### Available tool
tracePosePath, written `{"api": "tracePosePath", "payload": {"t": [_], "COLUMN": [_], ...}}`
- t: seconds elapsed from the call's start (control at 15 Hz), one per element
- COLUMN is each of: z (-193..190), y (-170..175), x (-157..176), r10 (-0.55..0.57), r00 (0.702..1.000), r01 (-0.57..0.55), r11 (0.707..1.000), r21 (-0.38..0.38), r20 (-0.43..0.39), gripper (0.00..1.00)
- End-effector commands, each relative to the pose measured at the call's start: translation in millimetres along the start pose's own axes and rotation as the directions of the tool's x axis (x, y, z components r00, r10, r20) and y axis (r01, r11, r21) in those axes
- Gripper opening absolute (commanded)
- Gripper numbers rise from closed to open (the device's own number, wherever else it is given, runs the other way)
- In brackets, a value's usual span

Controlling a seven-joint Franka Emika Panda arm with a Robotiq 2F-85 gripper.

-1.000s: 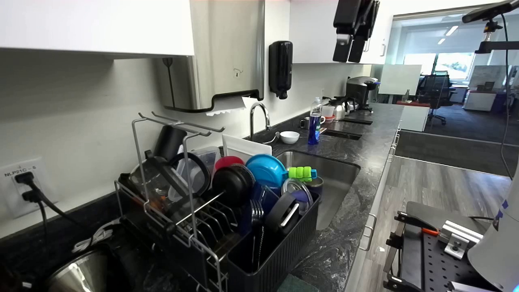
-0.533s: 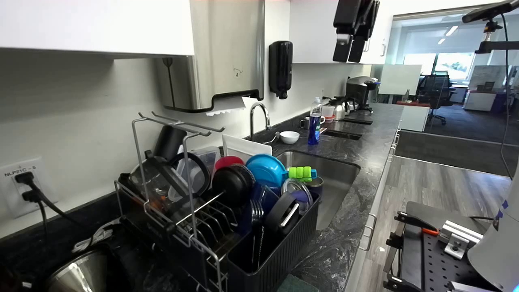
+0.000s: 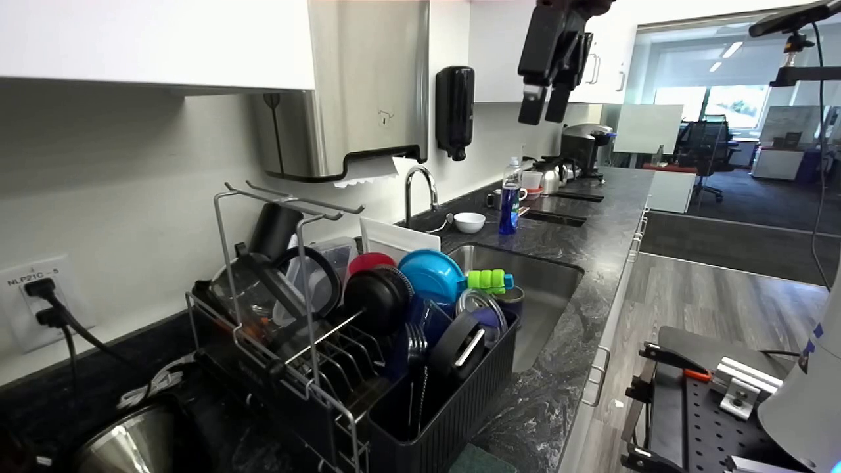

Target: Pick up the blue cup from the sink and hang it on the dish rack.

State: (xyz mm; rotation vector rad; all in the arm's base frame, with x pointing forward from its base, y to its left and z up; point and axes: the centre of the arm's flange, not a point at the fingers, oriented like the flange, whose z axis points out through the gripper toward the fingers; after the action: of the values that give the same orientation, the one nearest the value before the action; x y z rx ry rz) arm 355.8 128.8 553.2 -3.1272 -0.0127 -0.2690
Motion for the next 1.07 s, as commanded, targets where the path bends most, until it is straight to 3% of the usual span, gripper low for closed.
{"api": "tracePosePath", "payload": {"t": [0.0, 0.4, 0.73, 1.0], "z": [21, 56, 111, 144], "y": [28, 112, 181, 206], "x": [16, 45, 70, 79], "r10": [-0.007, 0.011, 0.047, 0.090], "r00": [1.000, 1.000, 0.996, 0.991], "r01": [0.008, -0.011, -0.044, -0.083], "r11": [1.000, 1.000, 0.998, 0.994], "r21": [0.014, 0.007, -0.038, -0.077], "r20": [-0.023, 0.022, 0.072, 0.094], "gripper": [1.00, 1.00, 1.00, 1.00]}}
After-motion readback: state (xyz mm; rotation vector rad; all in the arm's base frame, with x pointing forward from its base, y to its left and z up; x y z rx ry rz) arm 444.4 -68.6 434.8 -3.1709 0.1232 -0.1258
